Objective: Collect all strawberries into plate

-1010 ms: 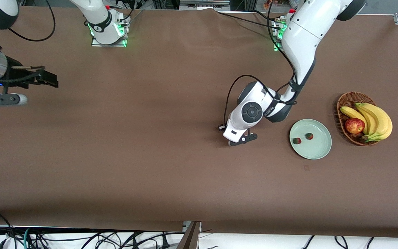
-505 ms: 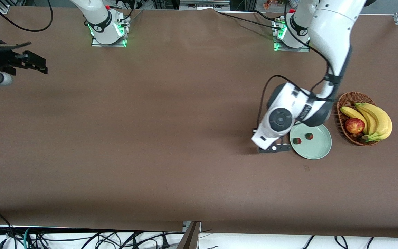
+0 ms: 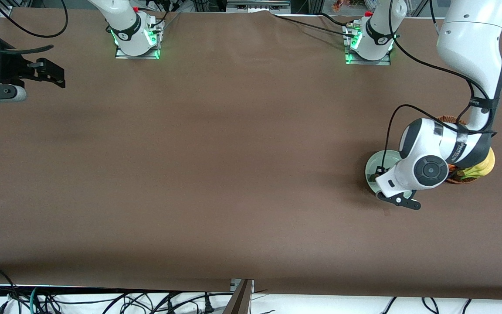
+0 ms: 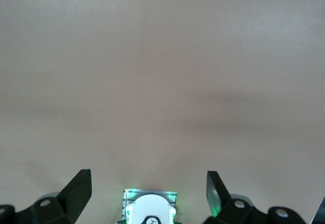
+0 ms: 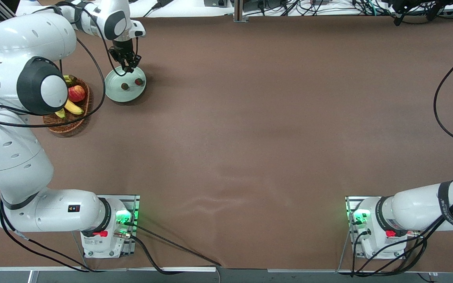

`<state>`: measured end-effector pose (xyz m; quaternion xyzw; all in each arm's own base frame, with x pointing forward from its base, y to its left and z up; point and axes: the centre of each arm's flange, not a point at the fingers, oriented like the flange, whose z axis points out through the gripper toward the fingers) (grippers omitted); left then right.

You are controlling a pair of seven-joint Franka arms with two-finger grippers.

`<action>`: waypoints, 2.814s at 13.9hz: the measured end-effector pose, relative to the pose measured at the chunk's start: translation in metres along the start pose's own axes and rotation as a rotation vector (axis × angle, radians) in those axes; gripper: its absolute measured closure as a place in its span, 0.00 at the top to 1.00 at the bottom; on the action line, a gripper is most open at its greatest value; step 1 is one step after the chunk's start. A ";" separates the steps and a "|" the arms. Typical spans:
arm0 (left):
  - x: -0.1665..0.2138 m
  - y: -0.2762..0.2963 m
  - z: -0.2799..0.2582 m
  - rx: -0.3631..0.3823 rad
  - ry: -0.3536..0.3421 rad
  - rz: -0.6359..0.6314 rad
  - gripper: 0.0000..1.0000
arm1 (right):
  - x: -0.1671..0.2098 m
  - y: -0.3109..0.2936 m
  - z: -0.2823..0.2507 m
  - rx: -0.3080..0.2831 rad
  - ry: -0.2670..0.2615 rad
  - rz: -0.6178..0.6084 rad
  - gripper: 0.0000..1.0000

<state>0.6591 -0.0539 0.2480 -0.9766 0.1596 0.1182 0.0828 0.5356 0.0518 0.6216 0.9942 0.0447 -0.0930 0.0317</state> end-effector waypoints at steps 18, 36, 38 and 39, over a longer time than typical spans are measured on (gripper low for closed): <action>-0.055 -0.044 -0.179 0.069 0.114 0.005 1.00 | 0.002 0.008 0.004 0.001 -0.009 0.013 1.00; -0.194 -0.019 -0.304 -0.119 0.195 -0.276 1.00 | 0.002 0.007 0.004 0.001 -0.010 0.011 1.00; -0.198 -0.012 -0.303 -0.118 0.202 -0.286 1.00 | 0.002 0.007 0.004 0.001 -0.009 0.011 1.00; -0.196 -0.013 -0.300 -0.119 0.201 -0.289 1.00 | 0.002 0.007 0.004 0.001 -0.009 0.011 1.00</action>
